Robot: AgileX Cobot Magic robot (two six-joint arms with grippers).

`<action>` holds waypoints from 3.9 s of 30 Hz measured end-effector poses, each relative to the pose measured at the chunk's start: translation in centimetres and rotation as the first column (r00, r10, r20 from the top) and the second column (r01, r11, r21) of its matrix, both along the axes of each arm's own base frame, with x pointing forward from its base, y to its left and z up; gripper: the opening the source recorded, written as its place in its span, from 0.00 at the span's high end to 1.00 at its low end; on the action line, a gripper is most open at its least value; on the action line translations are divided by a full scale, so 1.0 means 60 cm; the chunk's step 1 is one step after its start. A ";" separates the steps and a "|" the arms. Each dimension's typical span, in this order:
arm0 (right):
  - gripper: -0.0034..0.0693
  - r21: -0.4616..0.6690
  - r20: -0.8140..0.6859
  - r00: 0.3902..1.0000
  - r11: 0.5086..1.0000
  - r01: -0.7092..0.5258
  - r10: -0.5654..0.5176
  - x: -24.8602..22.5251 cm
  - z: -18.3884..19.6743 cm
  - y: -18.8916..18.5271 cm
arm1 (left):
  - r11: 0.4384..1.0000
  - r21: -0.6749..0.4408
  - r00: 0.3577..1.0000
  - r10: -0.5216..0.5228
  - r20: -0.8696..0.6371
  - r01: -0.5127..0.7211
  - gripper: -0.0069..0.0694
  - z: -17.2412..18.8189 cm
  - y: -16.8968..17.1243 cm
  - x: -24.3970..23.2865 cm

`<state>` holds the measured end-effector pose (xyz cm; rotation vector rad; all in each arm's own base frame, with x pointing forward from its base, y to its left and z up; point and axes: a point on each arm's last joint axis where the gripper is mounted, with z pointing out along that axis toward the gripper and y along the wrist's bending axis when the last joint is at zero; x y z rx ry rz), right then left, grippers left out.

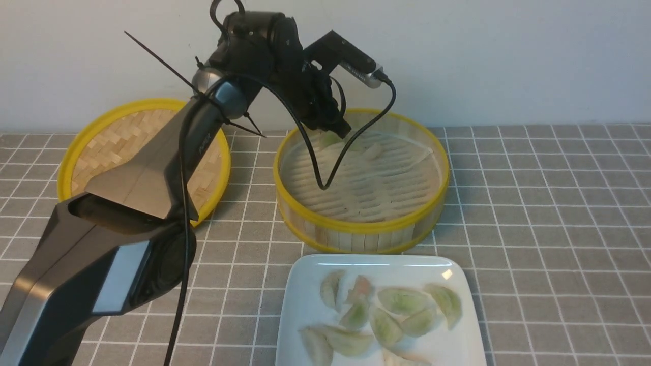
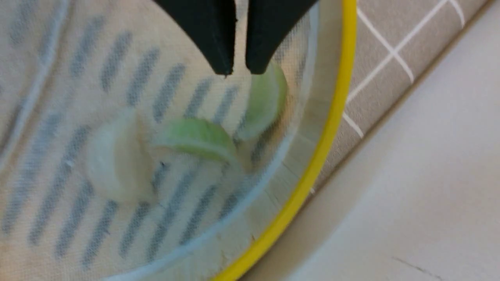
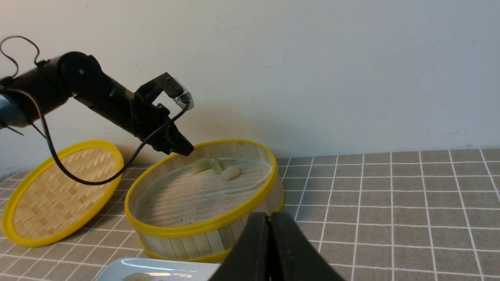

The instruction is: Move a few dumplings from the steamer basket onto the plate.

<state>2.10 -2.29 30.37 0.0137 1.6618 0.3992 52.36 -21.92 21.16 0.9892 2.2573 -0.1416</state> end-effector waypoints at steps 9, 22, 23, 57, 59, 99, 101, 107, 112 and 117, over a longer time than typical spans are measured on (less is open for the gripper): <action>0.97 -0.002 -0.016 1.000 1.000 0.005 -0.005 0.000 -0.002 -0.001 | 1.000 -0.022 0.999 0.017 0.049 -0.015 0.53 -0.044 -0.006 0.019; 0.97 -0.001 -0.020 1.000 1.000 0.005 -0.005 0.000 -0.003 -0.001 | 1.000 0.010 0.999 -0.022 0.047 0.022 0.40 -0.092 -0.010 0.026; 0.97 -0.001 -0.020 1.000 1.000 0.005 -0.005 0.000 -0.003 -0.001 | 1.000 0.010 0.999 -0.022 0.047 0.022 0.40 -0.094 -0.010 0.027; 0.97 0.018 0.012 1.000 1.000 -0.019 0.018 -0.001 0.002 0.003 | 0.993 -0.110 0.999 0.045 -0.025 -0.048 0.72 0.205 0.023 -0.085; 0.97 0.023 0.012 1.000 0.999 -0.023 0.023 -0.001 0.003 0.004 | 0.986 -0.144 0.996 0.078 -0.033 -0.082 0.72 0.224 0.026 -0.094; 0.97 0.025 0.008 1.000 0.999 -0.028 0.028 -0.001 0.002 0.004 | 0.985 0.059 0.731 -0.079 -0.678 0.161 0.41 0.011 -0.097 -0.403; 0.97 0.024 0.006 1.000 0.999 -0.027 0.027 -0.001 0.002 0.004 | 0.985 0.056 0.734 -0.081 -0.675 0.161 0.34 0.013 -0.098 -0.402; 0.97 0.018 -0.016 1.000 1.000 -0.016 0.017 -0.001 -0.002 0.003 | 0.987 0.030 0.777 -0.107 -0.621 0.160 0.41 0.044 -0.107 -0.387; 0.97 0.009 -0.042 0.999 1.000 -0.004 0.004 -0.001 -0.006 0.001 | 0.988 -0.009 0.838 -0.137 -0.529 0.156 0.80 0.102 -0.111 -0.376; 0.97 -0.003 -0.082 0.996 1.000 0.017 -0.017 -0.001 -0.011 -0.003 | 0.986 -0.076 0.890 -0.165 -0.426 0.146 0.91 0.193 -0.082 -0.400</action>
